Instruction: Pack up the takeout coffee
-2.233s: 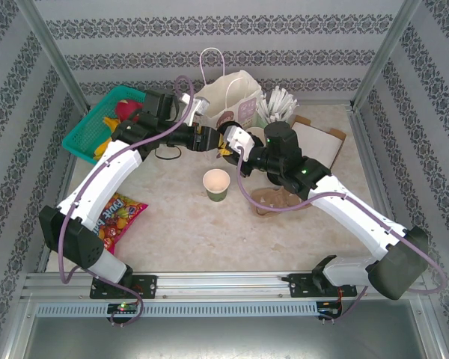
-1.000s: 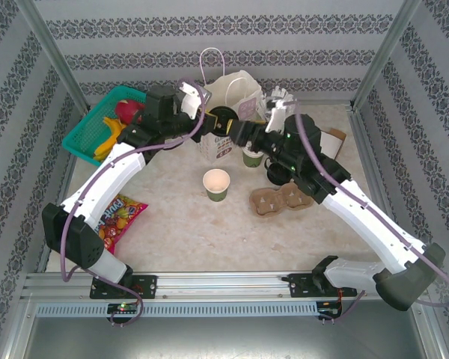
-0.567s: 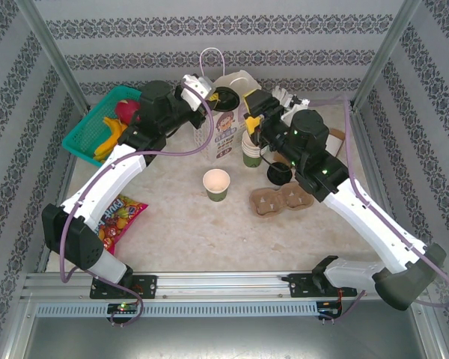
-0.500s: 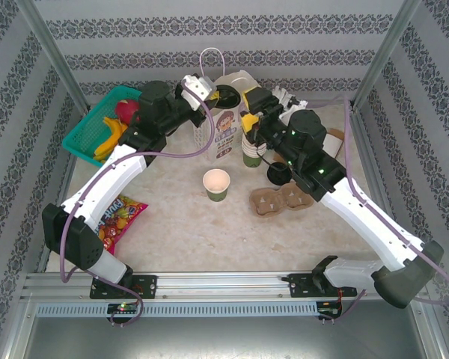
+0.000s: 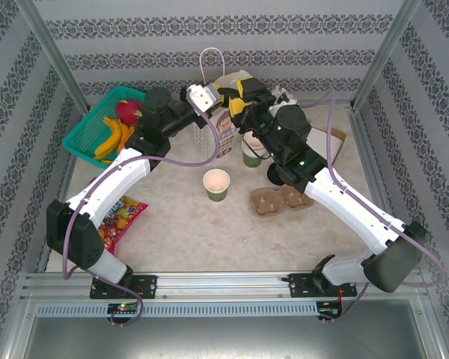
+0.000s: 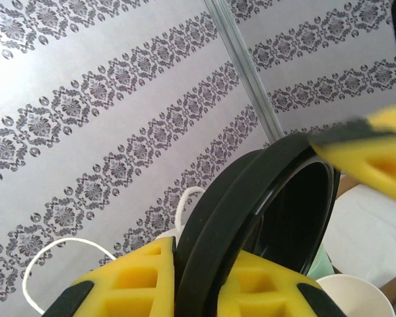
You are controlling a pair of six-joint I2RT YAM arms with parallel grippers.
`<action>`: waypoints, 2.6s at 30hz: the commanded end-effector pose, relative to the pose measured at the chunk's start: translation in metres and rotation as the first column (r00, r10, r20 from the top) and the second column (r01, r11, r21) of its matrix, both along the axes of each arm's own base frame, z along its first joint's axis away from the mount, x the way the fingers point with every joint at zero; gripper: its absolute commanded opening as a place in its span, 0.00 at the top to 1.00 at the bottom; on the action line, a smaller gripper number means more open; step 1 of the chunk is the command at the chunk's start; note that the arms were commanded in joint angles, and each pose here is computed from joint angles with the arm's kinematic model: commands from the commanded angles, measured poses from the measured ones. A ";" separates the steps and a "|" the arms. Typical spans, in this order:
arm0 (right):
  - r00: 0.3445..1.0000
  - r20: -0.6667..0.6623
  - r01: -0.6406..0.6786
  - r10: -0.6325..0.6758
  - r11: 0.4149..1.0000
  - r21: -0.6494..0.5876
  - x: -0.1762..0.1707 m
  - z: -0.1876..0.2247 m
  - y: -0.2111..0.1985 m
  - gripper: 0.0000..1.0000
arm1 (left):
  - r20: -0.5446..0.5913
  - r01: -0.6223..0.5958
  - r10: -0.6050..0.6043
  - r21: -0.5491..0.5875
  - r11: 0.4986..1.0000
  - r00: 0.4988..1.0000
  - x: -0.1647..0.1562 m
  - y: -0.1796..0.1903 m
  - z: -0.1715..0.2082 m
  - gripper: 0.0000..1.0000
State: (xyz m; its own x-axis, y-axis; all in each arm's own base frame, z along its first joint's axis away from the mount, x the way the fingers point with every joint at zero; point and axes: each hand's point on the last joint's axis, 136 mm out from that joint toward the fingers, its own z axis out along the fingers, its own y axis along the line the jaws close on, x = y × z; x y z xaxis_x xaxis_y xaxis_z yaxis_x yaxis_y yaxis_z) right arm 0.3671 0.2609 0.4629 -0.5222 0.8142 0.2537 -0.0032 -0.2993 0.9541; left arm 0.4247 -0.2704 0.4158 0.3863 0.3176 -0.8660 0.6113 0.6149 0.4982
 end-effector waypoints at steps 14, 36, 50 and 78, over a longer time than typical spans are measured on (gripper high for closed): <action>0.999 -0.013 0.034 -0.034 0.998 0.051 0.000 -0.008 -0.008 0.45 | 0.098 0.010 -0.006 -0.031 0.999 0.995 -0.007 -0.002 0.027 1.00; 0.995 -0.087 0.067 -0.057 0.991 0.115 0.022 -0.033 -0.012 0.75 | 0.101 0.144 -0.146 0.031 0.989 0.984 -0.037 -0.012 0.012 1.00; 0.994 -0.076 0.090 -0.083 0.991 0.097 0.020 -0.037 -0.019 1.00 | 0.047 0.114 -0.115 0.024 0.993 0.992 -0.031 -0.009 0.003 0.79; 0.951 0.260 0.080 0.171 0.674 -0.734 -0.007 -0.119 -0.039 1.00 | -0.478 -0.257 0.116 -0.242 0.936 0.871 -0.030 0.051 -0.070 0.00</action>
